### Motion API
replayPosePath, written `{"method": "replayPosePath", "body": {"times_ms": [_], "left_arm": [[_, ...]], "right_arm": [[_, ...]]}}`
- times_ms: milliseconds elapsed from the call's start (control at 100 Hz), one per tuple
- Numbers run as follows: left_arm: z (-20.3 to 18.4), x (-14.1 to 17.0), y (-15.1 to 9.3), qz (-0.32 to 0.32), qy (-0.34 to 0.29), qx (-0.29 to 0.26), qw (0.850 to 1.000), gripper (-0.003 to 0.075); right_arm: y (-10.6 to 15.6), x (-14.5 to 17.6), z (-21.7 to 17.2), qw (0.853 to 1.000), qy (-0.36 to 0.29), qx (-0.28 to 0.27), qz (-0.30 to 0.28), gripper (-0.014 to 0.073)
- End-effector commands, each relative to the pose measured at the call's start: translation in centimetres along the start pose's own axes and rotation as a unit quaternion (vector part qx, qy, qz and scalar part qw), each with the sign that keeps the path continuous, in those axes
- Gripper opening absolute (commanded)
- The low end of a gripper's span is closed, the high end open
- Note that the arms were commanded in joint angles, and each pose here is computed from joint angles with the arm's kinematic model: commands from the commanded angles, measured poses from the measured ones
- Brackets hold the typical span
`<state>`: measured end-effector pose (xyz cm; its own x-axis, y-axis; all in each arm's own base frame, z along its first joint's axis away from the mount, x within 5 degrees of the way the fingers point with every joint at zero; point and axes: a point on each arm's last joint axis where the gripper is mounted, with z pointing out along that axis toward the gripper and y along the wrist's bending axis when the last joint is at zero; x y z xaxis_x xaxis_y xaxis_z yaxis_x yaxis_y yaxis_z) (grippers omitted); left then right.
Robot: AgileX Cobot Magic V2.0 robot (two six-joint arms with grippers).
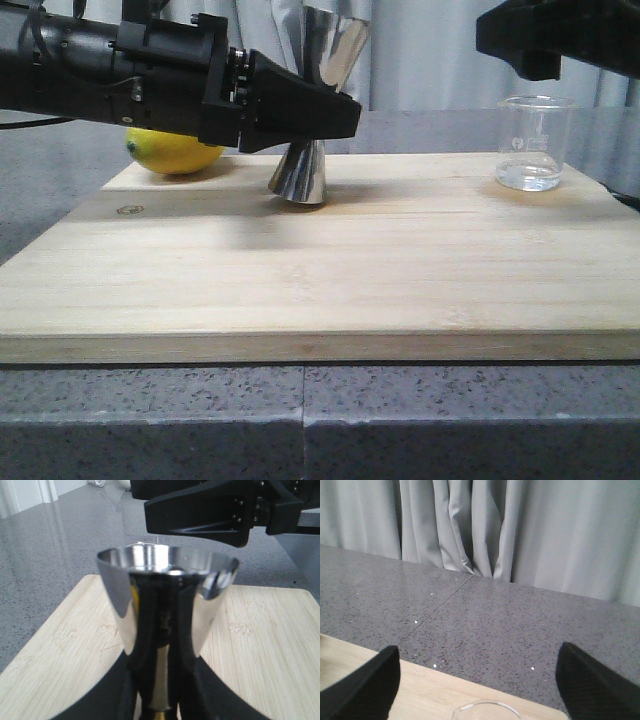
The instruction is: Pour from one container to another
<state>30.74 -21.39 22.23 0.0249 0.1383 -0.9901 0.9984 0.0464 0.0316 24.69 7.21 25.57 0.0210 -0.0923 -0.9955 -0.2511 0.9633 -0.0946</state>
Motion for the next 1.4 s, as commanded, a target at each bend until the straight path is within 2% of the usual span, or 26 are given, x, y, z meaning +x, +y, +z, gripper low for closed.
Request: {"method": "replayPosePath", "body": {"times_ms": [0, 1390], "left_arm": [[-0.07, -2.85, -0.16, 0.012, -0.055, 0.002, 0.998, -0.0002], [-0.67, -2.24, -0.06, -0.008, -0.034, 0.009, 0.999, 0.0002]], "right_arm": [[-0.32, -2.06, -0.11, 0.998, -0.063, 0.008, -0.008, 0.0575], [-0.28, -2.07, -0.11, 0.998, -0.064, 0.006, -0.01, 0.0575]]}}
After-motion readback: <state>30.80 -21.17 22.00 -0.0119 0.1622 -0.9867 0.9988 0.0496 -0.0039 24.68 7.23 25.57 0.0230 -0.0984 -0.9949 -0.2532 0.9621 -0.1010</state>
